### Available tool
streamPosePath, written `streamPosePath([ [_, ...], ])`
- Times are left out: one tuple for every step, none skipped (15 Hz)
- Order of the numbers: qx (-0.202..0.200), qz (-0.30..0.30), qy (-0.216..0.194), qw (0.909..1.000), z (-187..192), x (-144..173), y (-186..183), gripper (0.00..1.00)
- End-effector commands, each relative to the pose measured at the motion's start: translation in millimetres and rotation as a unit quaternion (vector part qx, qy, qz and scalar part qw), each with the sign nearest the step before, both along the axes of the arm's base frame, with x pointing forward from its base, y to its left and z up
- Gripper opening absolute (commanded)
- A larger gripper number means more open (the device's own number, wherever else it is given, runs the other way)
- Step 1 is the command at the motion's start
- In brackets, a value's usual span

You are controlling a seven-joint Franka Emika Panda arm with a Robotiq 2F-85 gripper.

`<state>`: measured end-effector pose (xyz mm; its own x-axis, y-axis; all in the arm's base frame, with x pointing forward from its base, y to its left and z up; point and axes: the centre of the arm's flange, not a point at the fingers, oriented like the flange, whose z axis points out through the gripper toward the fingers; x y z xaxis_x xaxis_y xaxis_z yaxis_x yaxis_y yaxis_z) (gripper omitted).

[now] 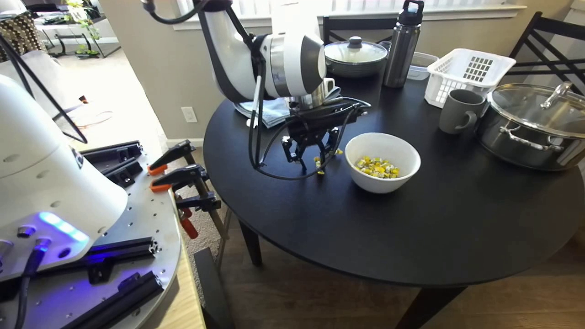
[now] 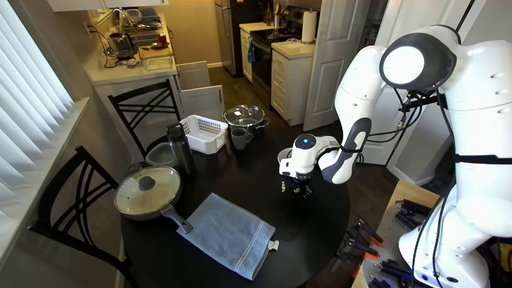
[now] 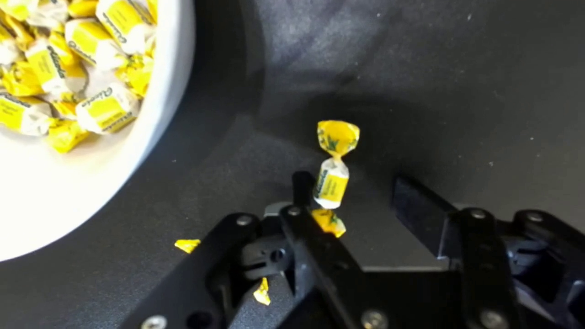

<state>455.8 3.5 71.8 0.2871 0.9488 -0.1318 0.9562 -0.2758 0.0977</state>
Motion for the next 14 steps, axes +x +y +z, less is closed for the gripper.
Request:
streamPosePath([
  [0.008,0.007,0.003,0.9999,9.9,5.5,-2.2,0.21],
  [0.008,0.006,0.001,0.9999,10.7,6.2,-1.9,0.15],
  [0.008,0.006,0.001,0.9999,11.0,6.4,-1.6,0.09],
  [0.008,0.006,0.000,0.9999,11.4,6.6,-1.2,0.02],
  [0.008,0.006,0.000,0.9999,11.9,6.6,-0.8,0.01],
  [0.008,0.007,-0.002,0.9999,13.1,6.8,-0.6,0.03],
  [0.007,0.008,-0.003,0.9999,14.7,7.1,-0.3,0.04],
  [0.007,0.008,-0.005,0.9999,16.4,7.7,0.1,0.01],
  [0.009,0.011,-0.007,0.9999,18.8,7.2,1.5,0.04],
  [0.011,0.015,-0.008,0.9998,20.9,6.9,3.0,0.04],
  [0.015,0.019,-0.011,0.9996,24.6,6.4,5.2,0.04],
  [0.019,0.024,-0.017,0.9994,30.3,6.0,7.4,0.04],
  [0.023,0.028,-0.023,0.9990,35.6,6.4,9.1,0.04],
  [0.026,0.032,-0.035,0.9985,44.5,7.2,9.4,0.04],
])
